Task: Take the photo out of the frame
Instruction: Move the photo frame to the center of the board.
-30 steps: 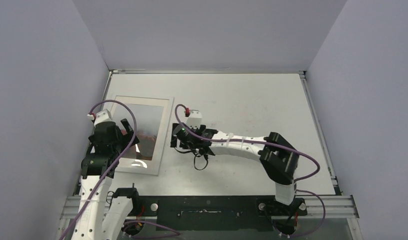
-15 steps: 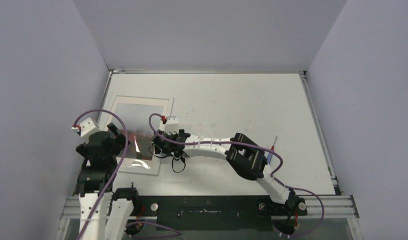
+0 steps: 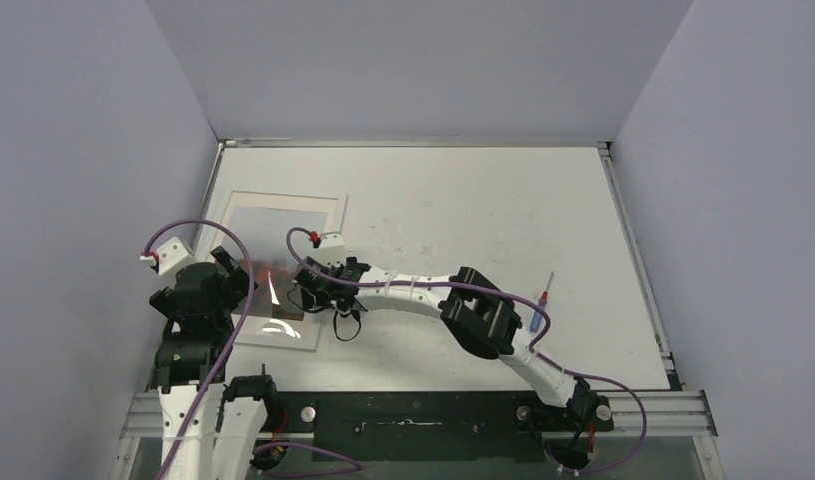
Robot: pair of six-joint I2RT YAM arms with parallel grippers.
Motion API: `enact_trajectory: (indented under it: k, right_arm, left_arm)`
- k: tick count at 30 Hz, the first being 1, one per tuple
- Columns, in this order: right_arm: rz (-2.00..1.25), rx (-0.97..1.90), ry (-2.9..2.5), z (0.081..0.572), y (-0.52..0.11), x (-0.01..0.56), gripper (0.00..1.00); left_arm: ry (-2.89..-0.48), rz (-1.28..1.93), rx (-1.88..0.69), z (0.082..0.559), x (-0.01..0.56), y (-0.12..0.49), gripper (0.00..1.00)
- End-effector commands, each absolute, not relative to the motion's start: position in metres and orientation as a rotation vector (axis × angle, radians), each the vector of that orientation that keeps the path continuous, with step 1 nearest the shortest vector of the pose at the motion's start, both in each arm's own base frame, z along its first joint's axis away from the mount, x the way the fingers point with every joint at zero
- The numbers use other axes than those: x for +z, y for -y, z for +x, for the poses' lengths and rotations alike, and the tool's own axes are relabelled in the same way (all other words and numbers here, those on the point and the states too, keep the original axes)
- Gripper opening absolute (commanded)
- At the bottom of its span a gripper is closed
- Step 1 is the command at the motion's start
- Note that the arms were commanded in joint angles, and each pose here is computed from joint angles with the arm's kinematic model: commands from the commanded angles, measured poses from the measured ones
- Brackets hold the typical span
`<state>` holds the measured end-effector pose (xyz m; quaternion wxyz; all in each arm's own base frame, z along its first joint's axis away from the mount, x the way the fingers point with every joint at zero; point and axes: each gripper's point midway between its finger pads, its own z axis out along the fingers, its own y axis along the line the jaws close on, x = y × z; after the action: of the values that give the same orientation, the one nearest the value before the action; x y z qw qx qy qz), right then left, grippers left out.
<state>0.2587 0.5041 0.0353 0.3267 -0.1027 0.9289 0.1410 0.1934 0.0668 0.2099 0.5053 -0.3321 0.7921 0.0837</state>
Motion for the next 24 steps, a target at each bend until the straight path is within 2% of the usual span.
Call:
enact_trajectory:
  k: [1, 5, 7, 13, 19, 24]
  right_arm:
    - [-0.295, 0.299, -2.435, 0.262, -0.503, 0.031, 0.73]
    - [-0.288, 0.247, -2.431, 0.264, -0.494, 0.028, 0.63]
    - [-0.273, 0.208, -2.429, 0.267, -0.484, 0.029, 0.62]
    - [-0.196, 0.148, -2.426, 0.276, -0.437, 0.032, 0.31]
    - [-0.130, 0.117, -2.458, 0.275, -0.374, 0.027, 0.29]
    - [-0.214, 0.044, -2.478, 0.257, -0.320, 0.024, 0.30]
  left_arm:
    - [-1.881, -0.818, 0.192, 0.197, 0.215, -0.069, 0.97]
    - [-1.886, -0.812, 0.187, 0.198, 0.215, -0.068, 0.97]
    - [-1.888, -0.810, 0.182, 0.199, 0.214, -0.067, 0.97]
    - [-1.907, -0.784, 0.155, 0.204, 0.212, -0.062, 0.97]
    - [-1.946, -0.750, 0.114, 0.211, 0.206, -0.054, 0.97]
    - [-2.011, -0.701, 0.055, 0.221, 0.197, -0.042, 0.97]
